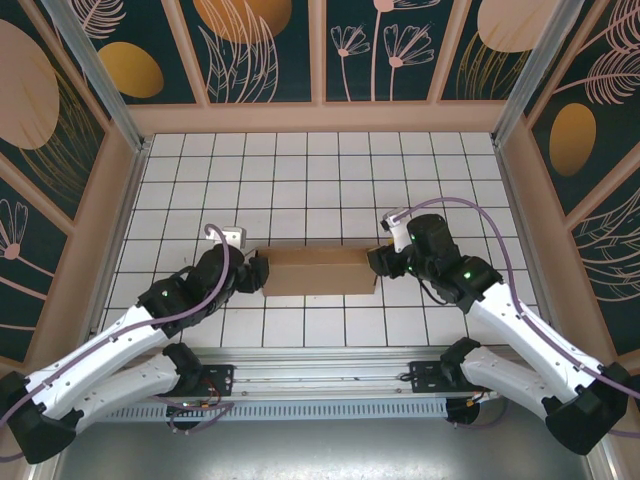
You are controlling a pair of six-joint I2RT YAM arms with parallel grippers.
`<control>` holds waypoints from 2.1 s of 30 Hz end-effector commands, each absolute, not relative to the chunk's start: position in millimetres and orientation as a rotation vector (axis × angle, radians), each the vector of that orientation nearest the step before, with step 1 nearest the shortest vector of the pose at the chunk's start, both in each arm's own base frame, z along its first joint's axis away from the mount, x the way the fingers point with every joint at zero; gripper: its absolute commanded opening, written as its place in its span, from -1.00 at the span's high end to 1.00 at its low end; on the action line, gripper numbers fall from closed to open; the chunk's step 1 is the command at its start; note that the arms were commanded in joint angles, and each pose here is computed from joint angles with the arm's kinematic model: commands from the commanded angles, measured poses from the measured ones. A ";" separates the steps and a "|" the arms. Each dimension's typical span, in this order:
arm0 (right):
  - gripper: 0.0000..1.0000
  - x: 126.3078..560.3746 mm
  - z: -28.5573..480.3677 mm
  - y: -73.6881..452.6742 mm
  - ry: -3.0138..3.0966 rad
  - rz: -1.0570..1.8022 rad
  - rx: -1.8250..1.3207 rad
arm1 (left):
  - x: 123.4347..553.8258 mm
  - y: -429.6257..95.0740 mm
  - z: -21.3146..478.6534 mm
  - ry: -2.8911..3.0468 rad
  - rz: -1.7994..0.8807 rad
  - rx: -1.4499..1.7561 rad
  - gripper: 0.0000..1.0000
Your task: Fold the paper box
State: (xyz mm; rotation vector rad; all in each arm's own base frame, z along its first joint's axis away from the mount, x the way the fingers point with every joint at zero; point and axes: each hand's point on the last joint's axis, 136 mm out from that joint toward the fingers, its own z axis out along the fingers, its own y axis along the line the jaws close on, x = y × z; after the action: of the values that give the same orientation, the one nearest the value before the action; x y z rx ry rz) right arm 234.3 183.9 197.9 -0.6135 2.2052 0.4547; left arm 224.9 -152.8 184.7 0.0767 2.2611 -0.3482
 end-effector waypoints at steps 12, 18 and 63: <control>0.42 242.8 200.2 189.1 2.212 0.458 -0.631 | 237.2 -156.4 193.8 2.184 -0.325 0.134 0.27; 0.63 242.5 203.9 191.3 2.215 0.477 -0.628 | 237.4 -163.4 198.6 2.173 -0.370 0.153 0.48; 0.81 257.0 203.6 203.6 2.525 0.619 -0.152 | 234.5 -178.1 208.4 2.204 -0.441 0.192 0.61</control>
State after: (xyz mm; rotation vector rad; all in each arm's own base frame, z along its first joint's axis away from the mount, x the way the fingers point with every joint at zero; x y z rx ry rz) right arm 259.2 191.9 192.4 -0.1677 2.5205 0.5288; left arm 237.6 -169.3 196.3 0.1644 2.2206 -0.3756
